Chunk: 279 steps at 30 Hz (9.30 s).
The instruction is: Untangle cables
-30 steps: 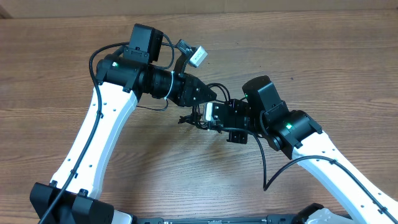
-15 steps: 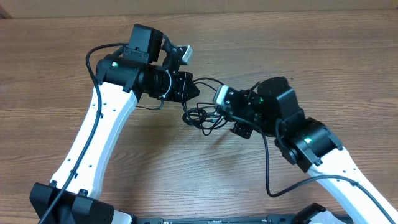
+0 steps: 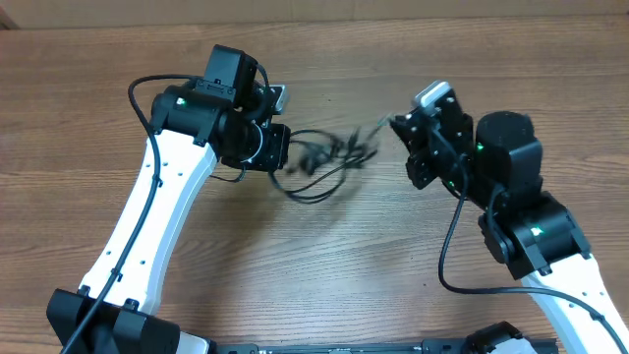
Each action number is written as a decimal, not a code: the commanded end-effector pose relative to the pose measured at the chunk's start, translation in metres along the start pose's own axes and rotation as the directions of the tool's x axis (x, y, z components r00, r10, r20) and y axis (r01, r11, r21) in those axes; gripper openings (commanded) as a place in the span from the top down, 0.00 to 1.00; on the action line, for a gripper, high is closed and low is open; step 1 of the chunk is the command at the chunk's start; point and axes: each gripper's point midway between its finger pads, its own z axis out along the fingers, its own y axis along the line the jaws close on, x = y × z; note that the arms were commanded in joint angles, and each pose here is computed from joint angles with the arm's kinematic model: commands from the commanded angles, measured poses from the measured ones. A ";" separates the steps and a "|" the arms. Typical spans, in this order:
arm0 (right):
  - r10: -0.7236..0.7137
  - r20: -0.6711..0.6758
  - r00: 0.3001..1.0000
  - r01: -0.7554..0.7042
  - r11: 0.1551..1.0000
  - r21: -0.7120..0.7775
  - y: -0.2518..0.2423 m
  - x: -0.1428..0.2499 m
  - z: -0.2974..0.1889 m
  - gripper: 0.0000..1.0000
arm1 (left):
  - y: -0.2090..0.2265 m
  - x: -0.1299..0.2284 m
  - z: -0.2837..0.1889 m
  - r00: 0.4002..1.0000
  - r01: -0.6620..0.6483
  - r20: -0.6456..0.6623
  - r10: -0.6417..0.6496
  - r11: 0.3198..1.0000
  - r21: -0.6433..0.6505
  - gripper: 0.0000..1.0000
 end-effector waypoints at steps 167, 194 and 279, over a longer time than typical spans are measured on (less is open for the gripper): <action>0.570 -0.281 0.772 -0.539 0.821 0.187 -0.056 0.101 0.039 0.02 | -0.022 -0.048 0.230 0.935 -0.350 -0.072 0.348 0.937 -0.014 0.62; 0.574 -0.291 0.766 -0.541 0.819 0.191 -0.055 0.103 0.038 0.15 | -0.026 -0.043 0.232 0.930 -0.360 -0.083 0.357 0.933 -0.016 0.96; 0.163 0.318 0.934 0.136 0.661 -0.738 0.058 -0.082 -0.029 0.57 | -0.163 -0.012 -0.184 0.328 -0.943 0.859 0.393 0.076 0.325 0.96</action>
